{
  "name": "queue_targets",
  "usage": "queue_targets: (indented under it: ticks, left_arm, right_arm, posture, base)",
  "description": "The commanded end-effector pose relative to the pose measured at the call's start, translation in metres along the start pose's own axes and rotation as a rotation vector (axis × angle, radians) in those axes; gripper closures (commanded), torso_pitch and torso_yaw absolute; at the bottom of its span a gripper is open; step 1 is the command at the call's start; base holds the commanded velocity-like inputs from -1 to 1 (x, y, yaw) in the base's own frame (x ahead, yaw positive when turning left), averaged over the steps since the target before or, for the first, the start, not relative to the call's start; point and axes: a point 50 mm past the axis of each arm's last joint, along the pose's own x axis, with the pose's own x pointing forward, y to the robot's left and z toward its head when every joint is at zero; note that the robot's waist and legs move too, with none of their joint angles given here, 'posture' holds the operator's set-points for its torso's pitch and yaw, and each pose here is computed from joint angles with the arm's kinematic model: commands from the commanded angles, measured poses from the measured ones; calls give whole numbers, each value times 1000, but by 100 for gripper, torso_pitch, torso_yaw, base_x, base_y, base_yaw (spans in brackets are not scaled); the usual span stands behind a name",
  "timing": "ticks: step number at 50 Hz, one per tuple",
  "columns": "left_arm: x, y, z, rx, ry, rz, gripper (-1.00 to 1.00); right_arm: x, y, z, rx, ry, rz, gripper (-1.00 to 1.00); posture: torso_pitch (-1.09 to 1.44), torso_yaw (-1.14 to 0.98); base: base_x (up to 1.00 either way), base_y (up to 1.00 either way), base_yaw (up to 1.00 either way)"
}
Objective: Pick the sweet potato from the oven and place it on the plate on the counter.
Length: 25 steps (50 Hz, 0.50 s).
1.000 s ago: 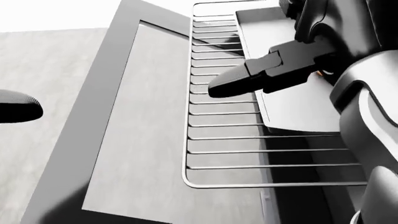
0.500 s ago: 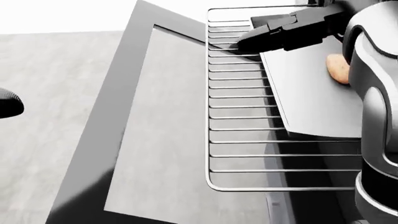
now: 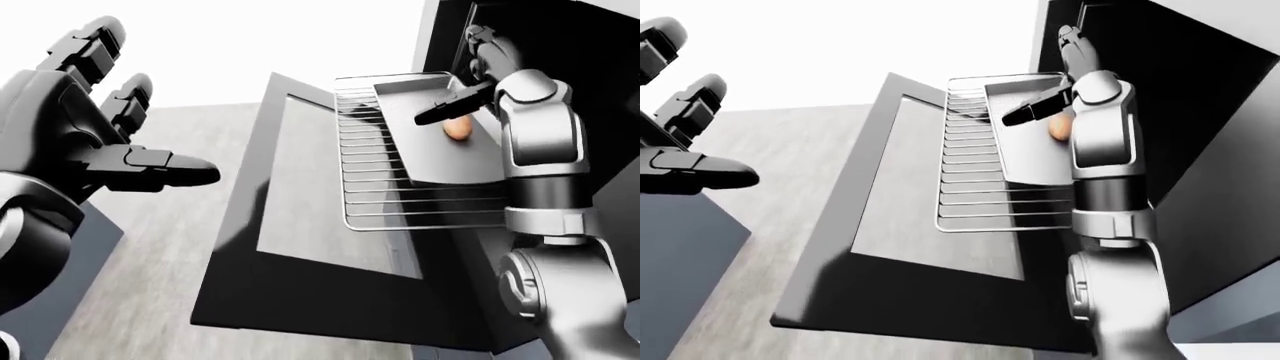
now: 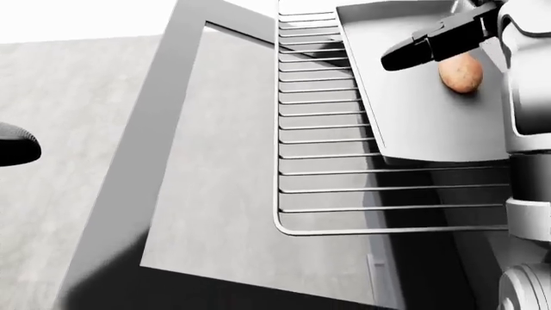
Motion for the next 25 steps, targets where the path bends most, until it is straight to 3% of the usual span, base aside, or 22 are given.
queue_targets:
  ticks: [1, 8, 25]
  left_arm:
    - [-2, 3, 11, -2, -65, 24, -100]
    - [-3, 4, 15, -10, -80, 17, -100]
    - [-4, 3, 18, -18, -101, 2, -100]
  right_arm:
    - [-4, -11, 28, -33, -116, -51, -100]
    - [9, -11, 25, -81, -83, -60, -100]
    - [23, -16, 16, -134, -86, -57, -100]
  posture:
    - [0, 0]
    - [0, 0]
    - [10, 0]
  base:
    - [0, 0, 0]
    - [0, 0, 0]
    - [0, 0, 0]
